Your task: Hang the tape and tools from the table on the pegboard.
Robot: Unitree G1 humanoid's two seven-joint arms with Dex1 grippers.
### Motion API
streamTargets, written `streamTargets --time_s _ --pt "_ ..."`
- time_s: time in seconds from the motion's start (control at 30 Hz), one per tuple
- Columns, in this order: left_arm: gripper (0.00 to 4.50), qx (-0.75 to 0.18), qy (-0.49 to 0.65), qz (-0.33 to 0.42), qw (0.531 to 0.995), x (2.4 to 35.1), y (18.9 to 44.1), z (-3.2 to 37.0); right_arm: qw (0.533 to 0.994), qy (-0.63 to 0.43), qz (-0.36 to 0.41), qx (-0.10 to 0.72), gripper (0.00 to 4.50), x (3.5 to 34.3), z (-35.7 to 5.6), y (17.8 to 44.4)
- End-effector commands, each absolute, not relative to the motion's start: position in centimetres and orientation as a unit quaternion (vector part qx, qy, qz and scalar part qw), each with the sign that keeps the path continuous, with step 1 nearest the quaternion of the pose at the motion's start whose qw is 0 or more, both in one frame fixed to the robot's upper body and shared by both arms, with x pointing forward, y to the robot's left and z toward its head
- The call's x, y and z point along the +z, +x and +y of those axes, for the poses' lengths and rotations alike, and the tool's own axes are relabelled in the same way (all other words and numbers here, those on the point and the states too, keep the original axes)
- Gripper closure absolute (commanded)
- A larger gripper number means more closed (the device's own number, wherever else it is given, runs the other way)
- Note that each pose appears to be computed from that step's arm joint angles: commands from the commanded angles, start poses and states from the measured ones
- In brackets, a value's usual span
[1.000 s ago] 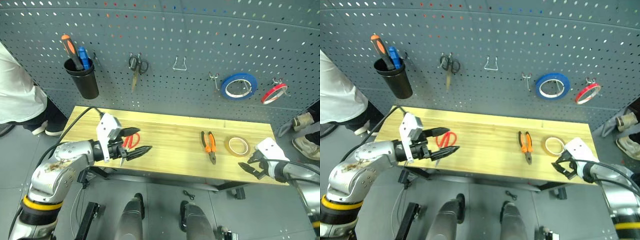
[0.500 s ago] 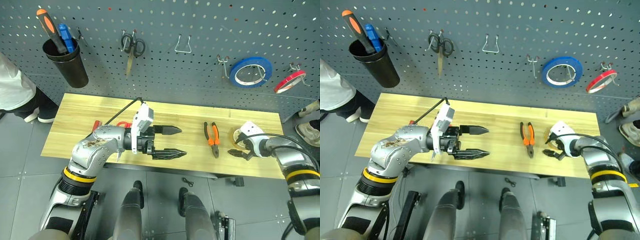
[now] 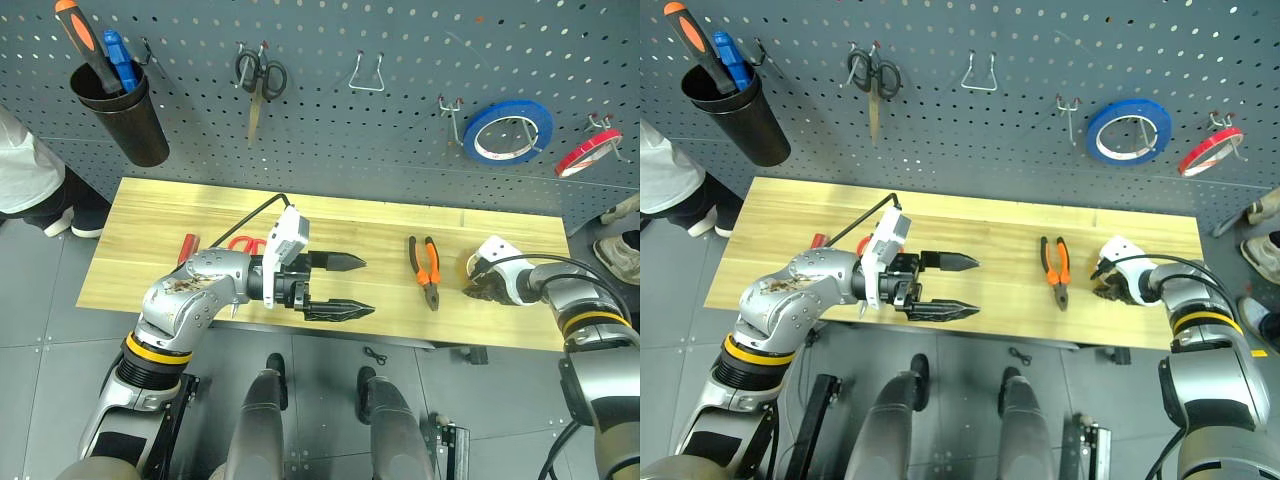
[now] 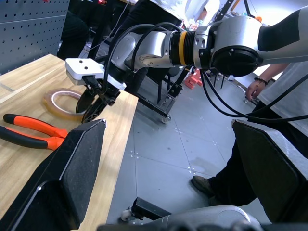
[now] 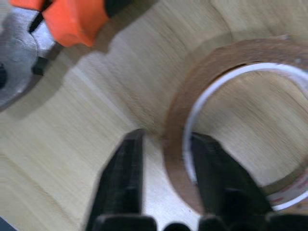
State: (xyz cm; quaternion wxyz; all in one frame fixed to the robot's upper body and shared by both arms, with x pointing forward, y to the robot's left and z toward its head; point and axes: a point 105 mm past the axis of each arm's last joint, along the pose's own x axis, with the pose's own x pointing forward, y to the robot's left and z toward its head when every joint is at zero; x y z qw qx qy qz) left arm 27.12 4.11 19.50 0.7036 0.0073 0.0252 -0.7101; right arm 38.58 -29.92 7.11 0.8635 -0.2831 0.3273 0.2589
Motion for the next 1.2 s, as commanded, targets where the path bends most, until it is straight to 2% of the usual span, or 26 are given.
streamTargets --time_s 0.03,0.13,0.2,0.27,0.37,0.43,0.53,0.73,0.87,1.07,1.2 --pt "0.00 -0.722 0.009 0.001 0.692 20.6 26.5 4.0 0.861 -0.286 0.329 0.262 4.25 6.3 -30.3 38.0" --pt "0.00 -0.724 -0.008 -0.001 0.690 21.0 26.4 3.9 0.854 -0.345 0.283 0.267 4.25 7.0 -30.4 38.0" --pt "0.00 -0.723 -0.041 -0.001 0.690 22.0 26.3 3.8 0.859 -0.386 0.220 0.256 4.25 8.7 -30.2 38.1" --pt "0.00 -0.721 -0.092 0.000 0.686 23.5 26.1 3.8 0.877 -0.392 0.143 0.239 4.25 11.4 -29.2 37.4" --pt "0.00 -0.713 -0.168 -0.014 0.681 26.4 26.5 4.4 0.888 -0.428 0.014 0.169 4.25 17.0 -26.8 34.4" --pt "0.00 -0.700 -0.206 -0.030 0.683 28.1 27.3 5.0 0.878 -0.460 -0.059 0.119 4.25 20.5 -24.9 32.4" --pt "0.00 -0.682 -0.239 -0.045 0.690 29.6 28.3 5.7 0.860 -0.488 -0.127 0.080 4.25 23.7 -22.9 30.9" --pt "0.00 -0.669 -0.251 -0.071 0.696 31.6 29.2 6.5 0.826 -0.501 -0.243 0.090 4.25 27.6 -18.8 31.5" --pt "0.00 -0.663 -0.255 -0.081 0.699 32.2 29.5 6.9 0.822 -0.492 -0.259 0.124 4.25 27.3 -16.9 33.0" --pt "0.00 -0.657 -0.249 -0.080 0.707 31.9 29.4 7.2 0.832 -0.481 -0.235 0.148 4.25 26.0 -16.5 35.5" --pt "0.00 -0.652 -0.250 -0.082 0.711 31.7 29.3 7.4 0.849 -0.466 -0.193 0.158 4.25 24.9 -17.1 37.1"
